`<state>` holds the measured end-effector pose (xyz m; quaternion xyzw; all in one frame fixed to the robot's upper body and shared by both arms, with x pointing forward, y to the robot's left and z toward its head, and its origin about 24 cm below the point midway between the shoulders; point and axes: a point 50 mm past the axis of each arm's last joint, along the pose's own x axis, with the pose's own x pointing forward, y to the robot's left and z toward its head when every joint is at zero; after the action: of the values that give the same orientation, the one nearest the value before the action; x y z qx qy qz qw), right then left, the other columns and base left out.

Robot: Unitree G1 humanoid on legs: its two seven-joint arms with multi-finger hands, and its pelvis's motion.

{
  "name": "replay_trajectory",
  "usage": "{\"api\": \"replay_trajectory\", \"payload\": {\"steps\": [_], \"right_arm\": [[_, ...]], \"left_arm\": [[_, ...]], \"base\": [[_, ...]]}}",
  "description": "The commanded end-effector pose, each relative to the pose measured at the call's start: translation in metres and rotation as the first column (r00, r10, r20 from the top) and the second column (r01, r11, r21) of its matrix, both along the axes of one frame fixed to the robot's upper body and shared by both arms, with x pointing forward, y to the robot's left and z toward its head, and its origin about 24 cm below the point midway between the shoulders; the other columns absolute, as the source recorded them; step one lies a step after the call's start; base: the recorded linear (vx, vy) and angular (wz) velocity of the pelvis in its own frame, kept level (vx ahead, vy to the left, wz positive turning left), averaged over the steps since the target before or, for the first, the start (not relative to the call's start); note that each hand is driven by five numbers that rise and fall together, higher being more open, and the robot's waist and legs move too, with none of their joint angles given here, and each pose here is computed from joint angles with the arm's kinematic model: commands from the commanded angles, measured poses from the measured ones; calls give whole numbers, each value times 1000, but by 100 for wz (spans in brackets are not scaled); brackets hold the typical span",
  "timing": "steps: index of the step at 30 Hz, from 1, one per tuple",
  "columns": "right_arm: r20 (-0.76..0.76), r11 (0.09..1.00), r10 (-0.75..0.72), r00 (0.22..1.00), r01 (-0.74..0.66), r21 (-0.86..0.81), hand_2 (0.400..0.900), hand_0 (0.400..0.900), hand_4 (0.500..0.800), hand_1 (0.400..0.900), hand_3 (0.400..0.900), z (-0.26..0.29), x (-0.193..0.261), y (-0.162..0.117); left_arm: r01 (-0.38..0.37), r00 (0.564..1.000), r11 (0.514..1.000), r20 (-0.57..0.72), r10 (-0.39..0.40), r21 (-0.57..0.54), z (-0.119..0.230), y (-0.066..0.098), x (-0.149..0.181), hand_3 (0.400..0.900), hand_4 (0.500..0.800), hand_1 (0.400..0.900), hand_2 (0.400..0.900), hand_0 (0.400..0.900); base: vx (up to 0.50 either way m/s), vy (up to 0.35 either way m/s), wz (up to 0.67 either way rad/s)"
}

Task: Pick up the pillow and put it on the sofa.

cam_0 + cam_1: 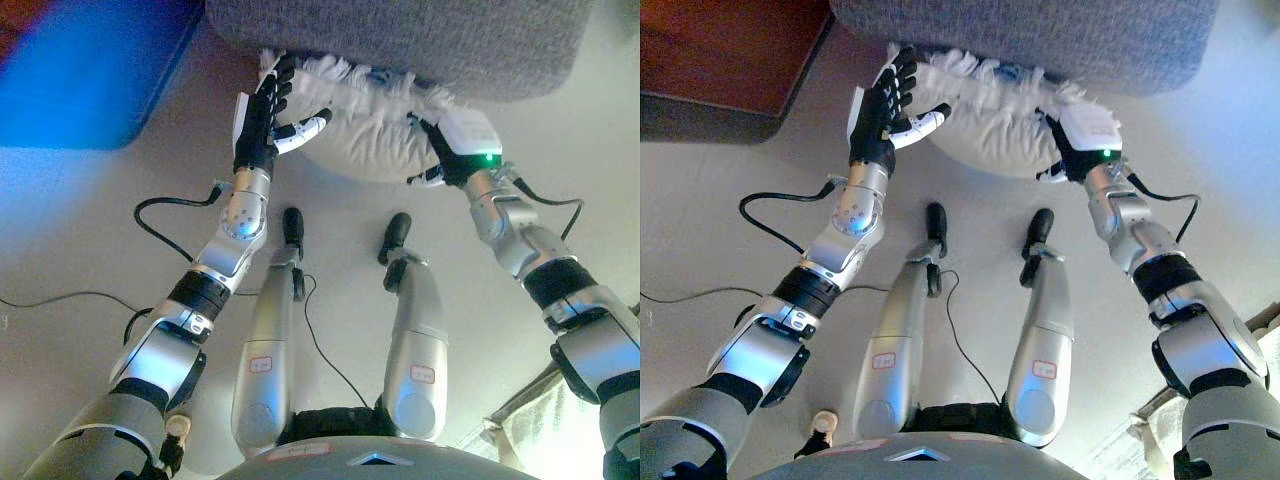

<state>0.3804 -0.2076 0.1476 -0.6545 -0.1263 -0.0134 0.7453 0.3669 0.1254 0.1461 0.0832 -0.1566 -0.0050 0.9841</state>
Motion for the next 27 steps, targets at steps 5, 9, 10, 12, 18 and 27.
{"api": "replay_trajectory", "payload": {"steps": [5, 9, 10, 12, 18, 27], "right_arm": [[317, 991, -66, 946, 24, 135, 900, 900, 800, 900, 900, 85, 22, 12], [334, 986, -88, 939, 34, 166, 900, 900, 800, 900, 900, 100, 29, 20], [328, 986, -85, 941, 32, 164, 900, 900, 800, 900, 900, 102, 30, 23], [307, 986, -76, 949, 25, 166, 900, 900, 800, 900, 900, 105, 33, 29], [270, 976, -43, 962, -17, 218, 400, 400, 500, 400, 400, 108, 37, 45], [298, 966, -6, 955, -71, 248, 400, 400, 500, 400, 400, 112, 33, 51]], "left_arm": [[52, 970, 998, 241, -42, -35, 70, -36, 10, 900, 800, 900, 900, 900], [60, 964, 998, 260, -52, -23, 86, -49, 15, 900, 800, 900, 900, 900], [63, 965, 998, 254, -56, -19, 88, -51, 16, 900, 800, 900, 900, 900], [63, 968, 998, 245, -57, -14, 91, -53, 19, 900, 800, 900, 900, 900], [56, 971, 998, 233, -50, -20, 99, -56, 24, 900, 800, 900, 900, 900], [48, 969, 998, 246, -37, -36, 102, -56, 23, 900, 800, 900, 900, 900]], "base": [[-4, 35, 9], [47, 30, 7], [16, 40, 4], [24, 43, 1], [25, 34, -2], [0, 0, 0]]}}
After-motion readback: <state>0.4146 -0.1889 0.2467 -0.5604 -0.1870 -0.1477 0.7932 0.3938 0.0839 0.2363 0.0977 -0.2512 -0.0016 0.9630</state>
